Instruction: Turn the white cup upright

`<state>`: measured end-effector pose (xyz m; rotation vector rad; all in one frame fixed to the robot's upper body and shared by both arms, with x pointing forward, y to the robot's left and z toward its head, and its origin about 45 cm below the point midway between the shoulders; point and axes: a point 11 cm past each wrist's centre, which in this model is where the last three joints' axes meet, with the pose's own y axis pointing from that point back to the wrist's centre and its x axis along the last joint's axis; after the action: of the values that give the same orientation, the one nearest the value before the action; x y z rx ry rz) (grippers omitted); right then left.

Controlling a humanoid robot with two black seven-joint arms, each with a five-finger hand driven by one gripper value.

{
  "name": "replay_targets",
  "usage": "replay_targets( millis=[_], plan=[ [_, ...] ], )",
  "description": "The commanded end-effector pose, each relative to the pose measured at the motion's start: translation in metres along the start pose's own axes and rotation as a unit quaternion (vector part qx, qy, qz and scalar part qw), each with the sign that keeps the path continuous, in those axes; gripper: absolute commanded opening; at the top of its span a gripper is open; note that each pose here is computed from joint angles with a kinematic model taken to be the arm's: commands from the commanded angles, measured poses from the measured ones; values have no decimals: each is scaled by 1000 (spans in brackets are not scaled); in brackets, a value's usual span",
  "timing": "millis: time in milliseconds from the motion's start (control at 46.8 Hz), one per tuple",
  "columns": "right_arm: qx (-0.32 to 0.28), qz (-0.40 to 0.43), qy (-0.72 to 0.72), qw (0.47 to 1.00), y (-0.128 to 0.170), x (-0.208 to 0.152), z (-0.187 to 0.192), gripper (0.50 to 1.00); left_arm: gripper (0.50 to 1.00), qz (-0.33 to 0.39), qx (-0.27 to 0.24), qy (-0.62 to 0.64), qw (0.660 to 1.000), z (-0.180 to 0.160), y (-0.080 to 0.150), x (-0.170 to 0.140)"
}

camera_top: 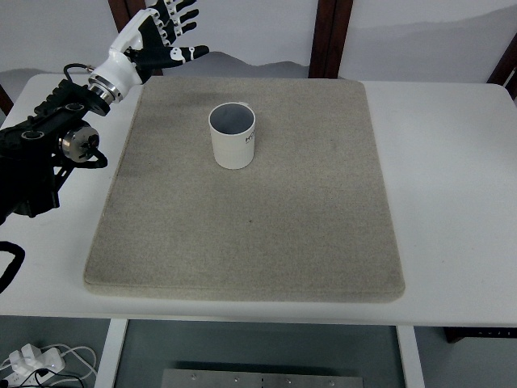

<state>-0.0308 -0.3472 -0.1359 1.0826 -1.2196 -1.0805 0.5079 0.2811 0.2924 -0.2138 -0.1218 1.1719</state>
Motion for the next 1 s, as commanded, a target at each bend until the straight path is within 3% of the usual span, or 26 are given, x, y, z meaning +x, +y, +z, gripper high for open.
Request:
replay_targets(
  millis=[0, 128, 406, 726, 983],
  plan=[
    [0, 0, 0, 1000, 0, 0, 0, 952, 996, 24, -1, 11, 1000, -2, 5, 11],
    [0, 0, 0, 1000, 0, 0, 0, 952, 996, 64, 0, 12, 998, -4, 11, 29],
    [1, 0, -4, 1000, 0, 0, -1, 952, 996, 75, 0, 19, 997, -10, 9, 26],
    [1, 0, -5, 1000, 0, 0, -1, 952, 996, 161, -51, 147, 975, -11, 10, 33],
    [0, -1, -5, 1000, 0, -1, 0, 952, 999, 200, 11, 249, 948, -37, 17, 37]
  ],
)
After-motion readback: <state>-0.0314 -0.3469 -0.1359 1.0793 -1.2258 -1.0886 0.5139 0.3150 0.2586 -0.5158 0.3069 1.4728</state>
